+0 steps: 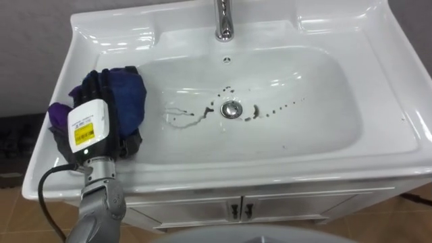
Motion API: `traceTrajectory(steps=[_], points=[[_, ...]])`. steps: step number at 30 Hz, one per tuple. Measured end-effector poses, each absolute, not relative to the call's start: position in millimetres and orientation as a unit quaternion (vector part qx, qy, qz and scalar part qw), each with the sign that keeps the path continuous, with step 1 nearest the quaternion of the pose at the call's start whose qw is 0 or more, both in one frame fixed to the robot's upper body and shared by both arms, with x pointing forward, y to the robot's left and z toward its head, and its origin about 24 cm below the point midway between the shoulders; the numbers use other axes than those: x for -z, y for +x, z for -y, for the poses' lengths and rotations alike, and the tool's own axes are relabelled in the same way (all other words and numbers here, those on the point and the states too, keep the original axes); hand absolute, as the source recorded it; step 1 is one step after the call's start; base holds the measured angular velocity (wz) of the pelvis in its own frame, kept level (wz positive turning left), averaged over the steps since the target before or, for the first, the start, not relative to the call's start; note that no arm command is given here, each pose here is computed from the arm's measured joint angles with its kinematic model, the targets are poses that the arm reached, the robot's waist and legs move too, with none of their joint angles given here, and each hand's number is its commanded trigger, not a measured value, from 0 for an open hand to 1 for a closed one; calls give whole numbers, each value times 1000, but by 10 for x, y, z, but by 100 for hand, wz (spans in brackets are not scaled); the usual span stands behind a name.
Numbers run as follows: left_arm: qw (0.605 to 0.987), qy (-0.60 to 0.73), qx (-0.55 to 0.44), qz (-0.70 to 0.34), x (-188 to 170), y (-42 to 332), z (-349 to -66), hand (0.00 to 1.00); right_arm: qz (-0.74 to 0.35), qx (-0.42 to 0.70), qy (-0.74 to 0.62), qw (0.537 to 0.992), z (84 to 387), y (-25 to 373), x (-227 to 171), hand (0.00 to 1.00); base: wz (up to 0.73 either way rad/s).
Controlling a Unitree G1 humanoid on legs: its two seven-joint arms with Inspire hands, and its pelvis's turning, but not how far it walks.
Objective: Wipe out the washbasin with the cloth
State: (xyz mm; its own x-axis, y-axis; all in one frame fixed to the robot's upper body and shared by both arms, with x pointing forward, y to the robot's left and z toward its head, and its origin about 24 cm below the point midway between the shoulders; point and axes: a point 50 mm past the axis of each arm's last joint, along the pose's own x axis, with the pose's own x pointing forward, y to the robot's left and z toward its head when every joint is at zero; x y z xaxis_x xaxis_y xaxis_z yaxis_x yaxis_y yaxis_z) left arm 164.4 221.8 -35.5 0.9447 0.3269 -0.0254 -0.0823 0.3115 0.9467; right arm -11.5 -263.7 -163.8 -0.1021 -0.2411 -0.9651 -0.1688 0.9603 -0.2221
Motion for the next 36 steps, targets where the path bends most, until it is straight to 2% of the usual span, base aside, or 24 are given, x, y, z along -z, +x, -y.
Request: traceTrajectory(steps=[18, 36], points=[[799, 573, -145, -107, 286, 1729, -2316, 0, -751, 31, -113, 650, 2633, -169, 1636, 0, -2], [804, 566, -100, -149, 316, 1788, -2317, 0, -738, 35, -112, 665, 2639, -82, 1634, 0, 0]])
